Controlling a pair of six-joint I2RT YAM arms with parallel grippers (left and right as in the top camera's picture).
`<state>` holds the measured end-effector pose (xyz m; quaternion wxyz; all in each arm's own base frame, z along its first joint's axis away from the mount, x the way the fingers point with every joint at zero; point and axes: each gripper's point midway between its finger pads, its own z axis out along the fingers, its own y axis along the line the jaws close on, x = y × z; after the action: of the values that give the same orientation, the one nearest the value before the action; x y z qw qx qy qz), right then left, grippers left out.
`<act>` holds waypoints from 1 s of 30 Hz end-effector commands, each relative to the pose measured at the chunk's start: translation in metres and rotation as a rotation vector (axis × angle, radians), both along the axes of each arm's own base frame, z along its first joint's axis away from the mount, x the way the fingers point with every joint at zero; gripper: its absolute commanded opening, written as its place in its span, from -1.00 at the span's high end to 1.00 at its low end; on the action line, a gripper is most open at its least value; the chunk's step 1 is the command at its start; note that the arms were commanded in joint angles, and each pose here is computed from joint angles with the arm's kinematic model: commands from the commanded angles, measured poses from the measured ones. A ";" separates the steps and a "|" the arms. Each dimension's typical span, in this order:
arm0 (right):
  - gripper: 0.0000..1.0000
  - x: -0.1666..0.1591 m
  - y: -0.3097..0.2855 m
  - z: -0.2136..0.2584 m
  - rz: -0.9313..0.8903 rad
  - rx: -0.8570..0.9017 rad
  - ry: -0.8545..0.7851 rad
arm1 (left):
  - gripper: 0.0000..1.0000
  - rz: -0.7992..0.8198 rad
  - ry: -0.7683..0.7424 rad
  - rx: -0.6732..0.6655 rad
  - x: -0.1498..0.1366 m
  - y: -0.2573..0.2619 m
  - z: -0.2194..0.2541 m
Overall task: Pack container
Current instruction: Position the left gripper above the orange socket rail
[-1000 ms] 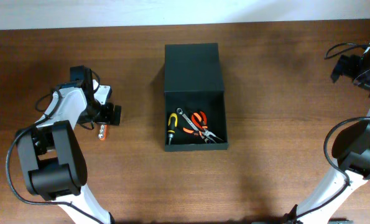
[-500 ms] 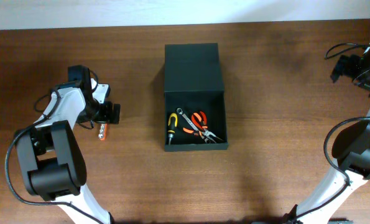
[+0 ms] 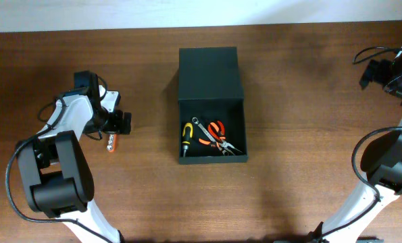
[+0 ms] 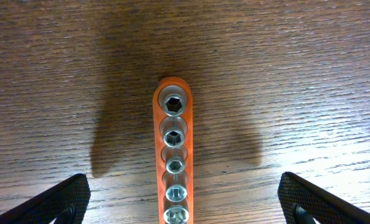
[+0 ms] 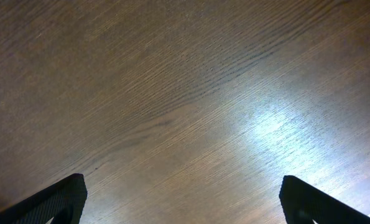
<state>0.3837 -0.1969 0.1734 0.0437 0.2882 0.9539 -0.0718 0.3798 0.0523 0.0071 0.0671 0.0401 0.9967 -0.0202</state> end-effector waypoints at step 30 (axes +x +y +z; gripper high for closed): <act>-0.98 -0.001 -0.002 0.003 -0.013 -0.007 -0.006 | -0.98 0.034 0.053 -0.027 -0.005 -0.001 -0.015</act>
<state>0.3837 -0.1969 0.1733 0.0435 0.2882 0.9539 -0.0717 0.3745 0.0507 0.0013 0.0501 0.0282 0.9980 -0.0264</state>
